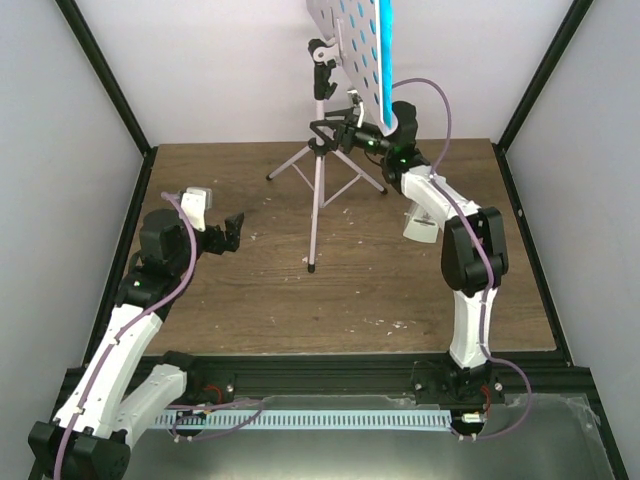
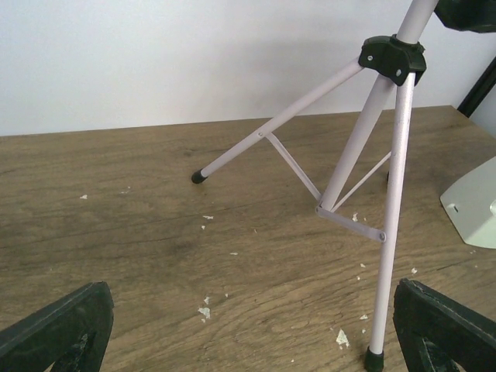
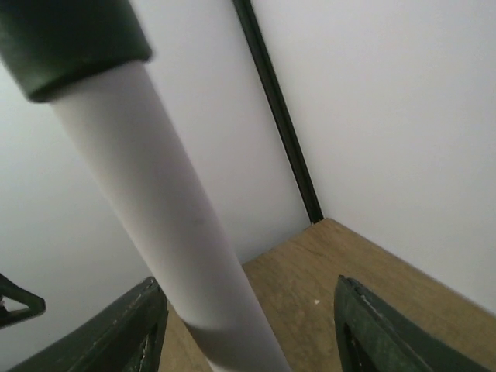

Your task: Pack up the instrument practice props

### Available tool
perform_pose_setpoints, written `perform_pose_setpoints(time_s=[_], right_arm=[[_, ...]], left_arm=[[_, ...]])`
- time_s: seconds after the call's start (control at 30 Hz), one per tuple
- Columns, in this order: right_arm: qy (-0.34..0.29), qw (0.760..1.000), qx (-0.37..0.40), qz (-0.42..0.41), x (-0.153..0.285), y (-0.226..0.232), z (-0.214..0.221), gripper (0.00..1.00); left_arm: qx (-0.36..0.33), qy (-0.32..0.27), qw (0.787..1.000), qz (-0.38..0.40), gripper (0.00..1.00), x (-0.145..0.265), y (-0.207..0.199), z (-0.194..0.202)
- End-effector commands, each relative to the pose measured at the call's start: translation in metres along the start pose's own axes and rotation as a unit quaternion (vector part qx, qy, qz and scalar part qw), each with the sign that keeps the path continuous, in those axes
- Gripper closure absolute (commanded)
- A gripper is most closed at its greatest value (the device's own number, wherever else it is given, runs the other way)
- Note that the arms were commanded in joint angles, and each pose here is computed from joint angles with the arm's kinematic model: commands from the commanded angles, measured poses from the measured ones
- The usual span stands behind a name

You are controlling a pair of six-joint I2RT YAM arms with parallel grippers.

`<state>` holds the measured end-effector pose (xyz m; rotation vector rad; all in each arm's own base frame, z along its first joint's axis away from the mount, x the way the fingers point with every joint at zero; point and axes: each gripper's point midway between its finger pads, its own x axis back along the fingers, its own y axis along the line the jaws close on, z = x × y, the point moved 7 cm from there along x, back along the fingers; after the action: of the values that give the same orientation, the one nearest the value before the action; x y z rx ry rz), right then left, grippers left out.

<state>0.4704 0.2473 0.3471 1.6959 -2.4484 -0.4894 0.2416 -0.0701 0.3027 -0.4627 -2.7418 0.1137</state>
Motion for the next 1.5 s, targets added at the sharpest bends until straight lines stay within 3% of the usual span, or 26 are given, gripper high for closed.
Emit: perform_pose_setpoints(time_s=[0.0,0.3,0.5,0.7,1.0,1.2,1.33,1.37,1.43,1.47], right_arm=[[-0.018,0.996,0.059,-0.058,-0.013,0.021,-0.024,0.45],[-0.014,0.989,0.112,-0.095,-0.009,0.049,-0.021,0.86],[-0.041,0.988,0.145,-0.042,0.002,0.076,-0.02,0.99],[-0.081,0.976,0.192,0.061,0.01,0.11,-0.01,0.99],[-0.143,0.934,0.167,0.282,0.016,0.138,-0.008,0.99],[-0.151,0.912,0.14,0.355,0.014,0.147,0.007,0.99],[-0.139,0.92,0.12,0.346,0.009,0.148,0.016,0.98],[-0.136,0.924,0.119,0.337,0.009,0.149,0.019,0.91],[-0.127,0.936,0.122,0.304,0.007,0.154,0.023,0.6],[-0.119,0.941,0.125,0.29,0.005,0.156,0.026,0.54]], left_arm=[[-0.007,-0.011,1.0,0.003,0.0,0.004,-0.002,-0.004],[-0.011,-0.01,1.0,-0.002,0.0,0.003,-0.002,-0.004],[-0.013,-0.009,1.0,-0.012,0.0,0.003,0.0,-0.003],[-0.014,-0.008,1.0,-0.013,0.0,0.002,0.001,-0.003],[-0.014,-0.007,1.0,-0.015,0.0,0.002,0.001,-0.002],[-0.015,-0.009,1.0,-0.016,0.0,0.003,0.001,-0.002],[-0.014,-0.009,1.0,-0.015,0.0,0.003,0.001,-0.002],[-0.014,-0.009,1.0,-0.015,0.0,0.003,0.001,-0.002],[-0.014,-0.008,1.0,-0.015,0.0,0.002,0.001,-0.002],[-0.014,-0.008,1.0,-0.015,0.0,0.002,0.001,-0.002]])
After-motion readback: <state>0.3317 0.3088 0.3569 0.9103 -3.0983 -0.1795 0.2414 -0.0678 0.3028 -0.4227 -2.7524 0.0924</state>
